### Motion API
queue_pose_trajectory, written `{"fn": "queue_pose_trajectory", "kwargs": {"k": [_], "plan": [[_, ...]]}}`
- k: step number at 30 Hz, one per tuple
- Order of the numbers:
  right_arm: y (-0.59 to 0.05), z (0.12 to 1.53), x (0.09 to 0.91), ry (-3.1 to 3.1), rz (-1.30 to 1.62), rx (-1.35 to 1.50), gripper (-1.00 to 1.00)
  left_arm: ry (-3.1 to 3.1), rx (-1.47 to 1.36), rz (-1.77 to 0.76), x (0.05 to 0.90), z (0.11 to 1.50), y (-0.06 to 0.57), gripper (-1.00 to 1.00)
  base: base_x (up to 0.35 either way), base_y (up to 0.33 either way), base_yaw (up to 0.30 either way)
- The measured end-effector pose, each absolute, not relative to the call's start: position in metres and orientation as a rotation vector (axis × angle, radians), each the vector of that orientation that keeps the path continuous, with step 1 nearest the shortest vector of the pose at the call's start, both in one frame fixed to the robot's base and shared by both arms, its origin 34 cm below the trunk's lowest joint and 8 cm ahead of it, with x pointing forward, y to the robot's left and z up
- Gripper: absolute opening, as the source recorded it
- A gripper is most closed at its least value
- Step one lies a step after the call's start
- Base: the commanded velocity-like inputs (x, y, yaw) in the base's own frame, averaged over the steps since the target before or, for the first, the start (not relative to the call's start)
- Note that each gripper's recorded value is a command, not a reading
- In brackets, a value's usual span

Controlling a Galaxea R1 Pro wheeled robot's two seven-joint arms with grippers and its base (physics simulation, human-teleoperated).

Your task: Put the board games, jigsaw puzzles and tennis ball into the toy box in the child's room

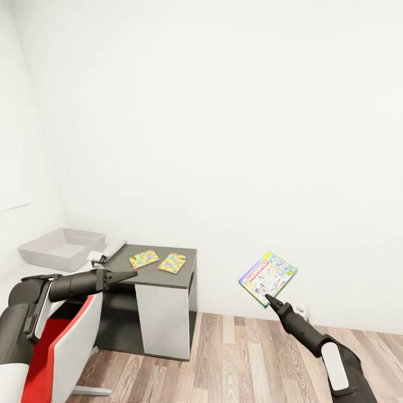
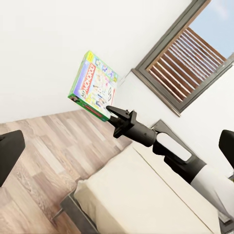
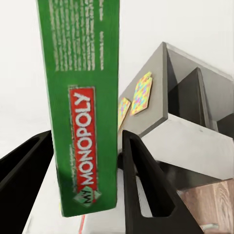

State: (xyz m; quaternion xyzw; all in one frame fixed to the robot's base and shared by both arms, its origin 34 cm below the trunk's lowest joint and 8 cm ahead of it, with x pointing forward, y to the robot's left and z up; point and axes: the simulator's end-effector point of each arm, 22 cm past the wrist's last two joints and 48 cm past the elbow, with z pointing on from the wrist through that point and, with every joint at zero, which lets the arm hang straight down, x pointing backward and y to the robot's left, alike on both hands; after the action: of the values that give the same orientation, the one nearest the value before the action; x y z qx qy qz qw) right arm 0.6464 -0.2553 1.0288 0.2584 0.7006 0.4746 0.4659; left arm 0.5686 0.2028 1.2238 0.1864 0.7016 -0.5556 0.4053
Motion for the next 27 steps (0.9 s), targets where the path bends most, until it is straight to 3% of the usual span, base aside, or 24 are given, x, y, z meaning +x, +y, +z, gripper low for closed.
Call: {"fn": "queue_pose_trajectory", "kwargs": {"k": [27], "plan": [[-0.2552, 1.0259, 0.6466, 1.723, 1.167, 0.639, -1.0, 1.774, 0.47, -1.405, 0.57, 1.2206, 0.2015, 1.0, 0.0, 0.0, 0.264]]}}
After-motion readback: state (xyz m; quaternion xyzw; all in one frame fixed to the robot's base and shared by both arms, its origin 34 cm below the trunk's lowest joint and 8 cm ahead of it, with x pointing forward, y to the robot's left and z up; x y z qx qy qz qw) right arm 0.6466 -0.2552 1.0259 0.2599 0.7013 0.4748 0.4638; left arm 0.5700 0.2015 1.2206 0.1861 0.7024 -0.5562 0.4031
